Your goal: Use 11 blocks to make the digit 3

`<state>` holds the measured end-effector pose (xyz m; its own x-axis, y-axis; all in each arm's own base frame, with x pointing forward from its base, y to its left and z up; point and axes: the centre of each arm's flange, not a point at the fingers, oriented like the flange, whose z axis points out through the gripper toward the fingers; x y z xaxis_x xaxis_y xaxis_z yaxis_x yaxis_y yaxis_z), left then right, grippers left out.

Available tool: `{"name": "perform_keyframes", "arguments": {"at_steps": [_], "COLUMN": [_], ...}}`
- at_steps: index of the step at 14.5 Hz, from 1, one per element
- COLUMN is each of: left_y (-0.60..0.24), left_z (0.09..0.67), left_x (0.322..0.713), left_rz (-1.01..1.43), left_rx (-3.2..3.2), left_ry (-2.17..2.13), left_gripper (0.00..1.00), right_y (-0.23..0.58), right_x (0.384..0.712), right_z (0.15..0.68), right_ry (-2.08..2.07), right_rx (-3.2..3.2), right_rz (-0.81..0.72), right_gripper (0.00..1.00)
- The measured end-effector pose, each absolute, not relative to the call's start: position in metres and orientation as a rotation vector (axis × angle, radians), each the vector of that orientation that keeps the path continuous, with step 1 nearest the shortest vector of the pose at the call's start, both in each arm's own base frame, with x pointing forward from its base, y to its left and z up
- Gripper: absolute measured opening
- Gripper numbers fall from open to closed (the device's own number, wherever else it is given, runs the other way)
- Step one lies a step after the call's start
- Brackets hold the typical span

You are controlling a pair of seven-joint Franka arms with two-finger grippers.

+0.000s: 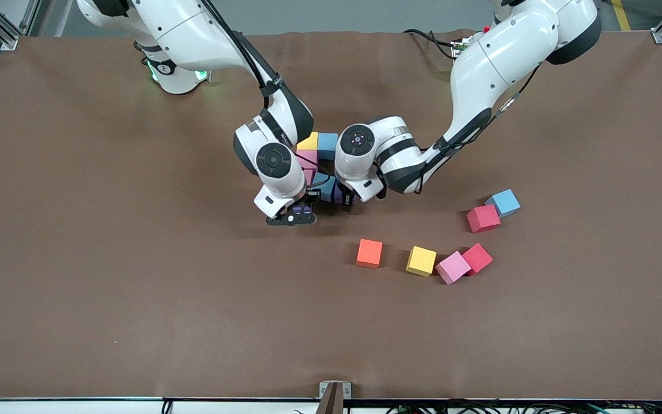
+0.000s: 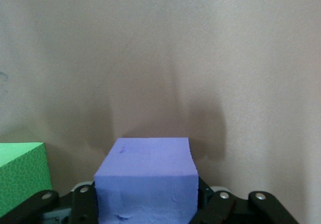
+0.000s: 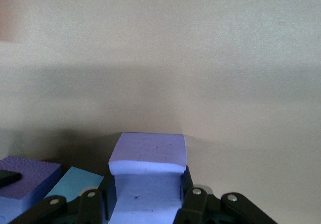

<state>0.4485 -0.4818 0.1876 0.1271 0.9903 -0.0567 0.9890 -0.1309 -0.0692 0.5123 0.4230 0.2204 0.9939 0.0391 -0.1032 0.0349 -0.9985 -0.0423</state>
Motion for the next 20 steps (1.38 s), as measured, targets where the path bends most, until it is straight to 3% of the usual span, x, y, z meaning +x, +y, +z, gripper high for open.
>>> {"name": "perform_keyframes", "arguments": {"at_steps": [20], "left_y": [-0.489], "left_z": [0.185], "left_x": [0.435], "left_rz": [0.130], "left_rx": [-2.245], "left_ry": [-2.146], "left_gripper": [0.59], "right_y": [0.420], "right_x": [0.512], "right_z": [0.220], "right_ry": [-0.108], "right_rx": [-3.101], "right_rz": [0.181], "right_gripper": [0.52]}}
